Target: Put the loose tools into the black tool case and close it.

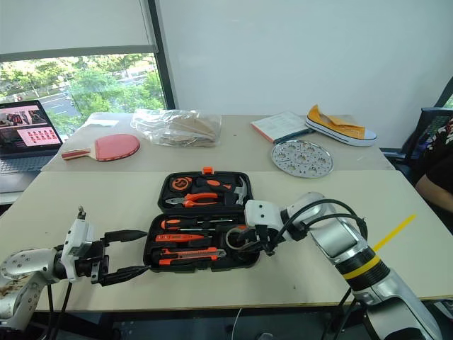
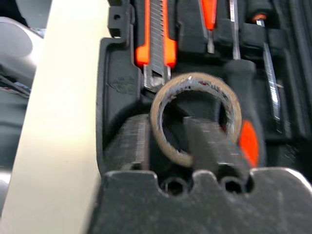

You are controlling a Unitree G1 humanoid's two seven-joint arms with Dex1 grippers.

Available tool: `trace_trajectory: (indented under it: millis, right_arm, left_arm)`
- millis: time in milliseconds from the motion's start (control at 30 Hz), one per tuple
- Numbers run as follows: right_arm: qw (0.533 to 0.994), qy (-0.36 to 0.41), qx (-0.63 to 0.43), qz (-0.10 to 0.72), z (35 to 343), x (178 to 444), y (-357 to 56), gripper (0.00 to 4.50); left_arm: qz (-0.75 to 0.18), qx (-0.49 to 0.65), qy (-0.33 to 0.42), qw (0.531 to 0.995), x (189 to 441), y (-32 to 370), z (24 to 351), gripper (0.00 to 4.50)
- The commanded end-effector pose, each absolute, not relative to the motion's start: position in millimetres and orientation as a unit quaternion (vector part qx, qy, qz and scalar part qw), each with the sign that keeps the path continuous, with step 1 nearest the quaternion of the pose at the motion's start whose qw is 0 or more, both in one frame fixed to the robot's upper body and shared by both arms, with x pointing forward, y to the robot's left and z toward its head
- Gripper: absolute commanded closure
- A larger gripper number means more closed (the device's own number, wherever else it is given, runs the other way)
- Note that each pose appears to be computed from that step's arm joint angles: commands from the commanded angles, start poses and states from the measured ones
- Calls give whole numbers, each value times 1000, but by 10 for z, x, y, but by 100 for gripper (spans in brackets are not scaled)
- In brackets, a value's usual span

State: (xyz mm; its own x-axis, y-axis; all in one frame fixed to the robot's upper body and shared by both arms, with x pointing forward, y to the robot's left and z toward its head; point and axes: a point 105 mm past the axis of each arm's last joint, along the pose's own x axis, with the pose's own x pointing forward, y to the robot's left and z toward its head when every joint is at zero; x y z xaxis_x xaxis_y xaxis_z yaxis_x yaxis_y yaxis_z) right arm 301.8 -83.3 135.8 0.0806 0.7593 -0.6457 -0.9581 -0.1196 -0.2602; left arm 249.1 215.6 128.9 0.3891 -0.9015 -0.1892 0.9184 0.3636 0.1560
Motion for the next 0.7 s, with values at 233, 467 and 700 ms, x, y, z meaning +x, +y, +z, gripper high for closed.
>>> trace_trajectory:
  millis: [233,467,700]
  right_arm:
    - [609,141,-352,697,1505,2832,-847,447]
    - [600,194,-355,691,1380,2769,-942,447]
    - [608,220,-362,671,1287,2831,-1015,447]
  left_arm:
    - [-542,125,16,831,2496,2226,1244,0]
    - [-543,124,20,830,2498,2268,1153,0]
    - [-541,127,21,831,2481,2294,1156,0]
